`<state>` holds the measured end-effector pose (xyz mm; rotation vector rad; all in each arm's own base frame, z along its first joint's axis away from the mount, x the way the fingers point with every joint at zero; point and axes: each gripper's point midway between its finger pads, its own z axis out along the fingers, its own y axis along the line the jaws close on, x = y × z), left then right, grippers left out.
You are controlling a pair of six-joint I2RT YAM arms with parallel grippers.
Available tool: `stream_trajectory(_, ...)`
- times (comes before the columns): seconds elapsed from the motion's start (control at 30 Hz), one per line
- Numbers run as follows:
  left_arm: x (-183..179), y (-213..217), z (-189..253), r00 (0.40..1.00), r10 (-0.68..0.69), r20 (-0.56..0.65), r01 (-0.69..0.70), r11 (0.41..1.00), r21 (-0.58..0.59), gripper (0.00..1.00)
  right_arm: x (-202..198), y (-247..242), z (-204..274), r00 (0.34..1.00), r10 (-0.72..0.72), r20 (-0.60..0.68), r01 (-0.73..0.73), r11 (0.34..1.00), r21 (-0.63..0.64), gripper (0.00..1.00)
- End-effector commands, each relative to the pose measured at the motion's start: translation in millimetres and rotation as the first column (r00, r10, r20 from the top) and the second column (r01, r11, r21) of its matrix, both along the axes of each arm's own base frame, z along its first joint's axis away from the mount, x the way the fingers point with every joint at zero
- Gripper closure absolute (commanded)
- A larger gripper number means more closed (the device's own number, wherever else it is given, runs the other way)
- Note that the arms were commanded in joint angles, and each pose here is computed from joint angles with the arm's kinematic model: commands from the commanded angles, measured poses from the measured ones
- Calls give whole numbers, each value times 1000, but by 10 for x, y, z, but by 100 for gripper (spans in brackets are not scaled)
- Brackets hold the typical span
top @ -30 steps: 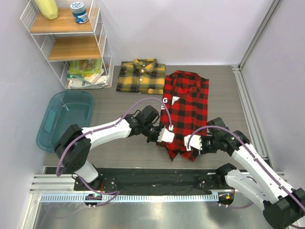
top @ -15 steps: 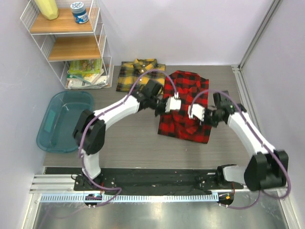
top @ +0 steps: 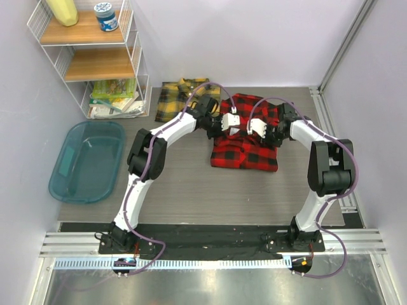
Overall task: Fold and stack the long sleeve shirts
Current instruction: Fold the shirt
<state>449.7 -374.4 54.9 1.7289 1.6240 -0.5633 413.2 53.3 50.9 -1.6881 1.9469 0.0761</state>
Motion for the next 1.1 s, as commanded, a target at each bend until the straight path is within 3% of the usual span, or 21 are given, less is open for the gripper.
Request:
stream_trajectory(0.0, 70, -42, 279, 998, 21, 62, -18, 999, -45, 100, 218, 8, 282, 994, -1, 110, -1, 1000, 13, 99)
stream_trajectory(0.2, -34, -53, 451, 999, 27, 37, -24, 996, -83, 100, 47, 27, 417, 992, -5, 127, 1, 1000, 30, 97)
stream_trajectory(0.3, -86, -96, 510, 999, 23, 36, -19, 996, -90, 99, -37, 9, 388, 993, -6, 119, 4, 1000, 20, 86)
stream_trajectory(0.33, -68, -96, 494, 998, 42, 35, -39, 996, -83, 96, -12, -11, 386, 992, -14, 126, 13, 1000, 12, 72)
stream_trajectory(0.43, 126, -84, 504, 990, 137, 41, -134, 988, -72, 92, 180, -110, 445, 983, -100, 153, 101, 995, 1, 59)
stream_trajectory(0.5, 308, -75, 662, 971, 237, 21, -234, 967, -102, 92, 327, -151, 538, 964, -216, 158, 211, 976, 45, 59)
stream_trajectory(0.6, 473, 8, 750, 921, 378, -98, -388, 913, -128, 74, 618, -254, 742, 898, -419, 136, 408, 907, 105, 54)
stream_trajectory(0.63, 494, 36, 873, 906, 403, -130, -419, 899, -129, 53, 611, -298, 735, 886, -453, 102, 442, 890, 114, 51)
stream_trajectory(0.67, 511, 90, 921, 894, 416, -165, -438, 890, -129, 47, 591, -320, 775, 876, -476, 81, 465, 876, 124, 41)
stream_trajectory(0.77, 528, 396, 1116, 797, 550, -248, -587, 803, -106, 37, 475, -302, 1012, 830, -558, 4, 546, 814, 200, 35)
stream_trajectory(0.87, 376, 718, 979, 689, 637, -346, -688, 725, -36, 36, 228, -367, 1178, 780, -619, -92, 621, 748, 235, 36)
stream_trajectory(0.93, 176, 806, 1164, 694, 617, -371, -683, 728, -66, 36, -29, -223, 1146, 752, -620, -224, 660, 710, 246, 41)
stream_trajectory(0.97, -50, 863, 928, 682, 610, -403, -669, 743, -7, 37, -129, -142, 1144, 746, -605, -277, 664, 703, 253, 44)
stream_trajectory(1.0, -163, 875, 1102, 700, 594, -396, -659, 751, -39, 37, -235, -41, 1179, 741, -581, -335, 667, 693, 274, 47)
stream_trajectory(1.07, -388, 807, 1093, 713, 544, -441, -624, 780, -47, 38, -498, 82, 1081, 680, -564, -468, 713, 657, 244, 57)
